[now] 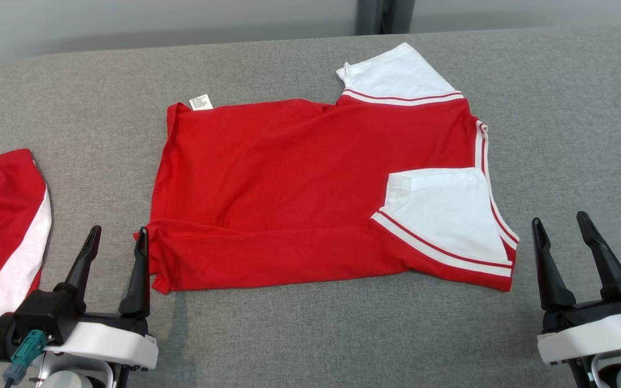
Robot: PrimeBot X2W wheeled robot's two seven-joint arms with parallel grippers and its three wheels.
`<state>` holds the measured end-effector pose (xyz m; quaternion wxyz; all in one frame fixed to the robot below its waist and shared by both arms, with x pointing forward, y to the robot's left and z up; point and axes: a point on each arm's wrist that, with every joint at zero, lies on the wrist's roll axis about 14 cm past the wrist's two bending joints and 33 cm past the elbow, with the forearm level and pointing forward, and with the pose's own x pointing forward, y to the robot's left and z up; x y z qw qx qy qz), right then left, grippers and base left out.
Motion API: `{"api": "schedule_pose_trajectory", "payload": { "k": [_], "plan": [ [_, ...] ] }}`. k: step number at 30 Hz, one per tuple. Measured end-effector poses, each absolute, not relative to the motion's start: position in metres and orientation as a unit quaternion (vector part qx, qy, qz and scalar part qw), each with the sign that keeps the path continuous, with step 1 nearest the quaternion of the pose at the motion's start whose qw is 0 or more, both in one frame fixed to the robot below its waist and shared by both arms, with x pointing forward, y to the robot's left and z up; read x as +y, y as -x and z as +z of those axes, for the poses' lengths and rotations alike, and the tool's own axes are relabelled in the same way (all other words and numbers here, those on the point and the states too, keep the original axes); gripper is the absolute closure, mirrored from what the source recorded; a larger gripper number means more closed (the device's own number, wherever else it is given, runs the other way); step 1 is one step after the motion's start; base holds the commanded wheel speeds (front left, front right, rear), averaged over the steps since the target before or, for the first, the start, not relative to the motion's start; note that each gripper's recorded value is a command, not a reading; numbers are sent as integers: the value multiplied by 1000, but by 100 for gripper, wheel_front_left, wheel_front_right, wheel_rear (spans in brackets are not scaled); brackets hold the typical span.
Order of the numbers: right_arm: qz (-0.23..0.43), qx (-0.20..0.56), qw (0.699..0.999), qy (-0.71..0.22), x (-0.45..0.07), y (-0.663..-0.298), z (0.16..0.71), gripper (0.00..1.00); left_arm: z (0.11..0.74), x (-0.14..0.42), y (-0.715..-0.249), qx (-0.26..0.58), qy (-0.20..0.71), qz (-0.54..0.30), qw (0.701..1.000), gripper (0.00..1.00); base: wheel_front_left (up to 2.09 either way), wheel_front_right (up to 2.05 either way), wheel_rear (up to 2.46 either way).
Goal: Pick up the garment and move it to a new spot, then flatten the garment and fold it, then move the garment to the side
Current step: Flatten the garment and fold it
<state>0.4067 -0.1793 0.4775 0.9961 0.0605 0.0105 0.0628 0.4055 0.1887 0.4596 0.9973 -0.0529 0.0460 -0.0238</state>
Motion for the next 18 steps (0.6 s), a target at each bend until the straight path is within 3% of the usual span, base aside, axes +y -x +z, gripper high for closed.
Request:
{"api": "schedule_pose_trajectory", "payload": {
  "k": [18],
  "plan": [
    [71, 177, 975, -113, -155, -405, 381, 0, 362, 174, -394, 201, 93, -38, 974, 0, 0, 0, 0]
  ]
}}
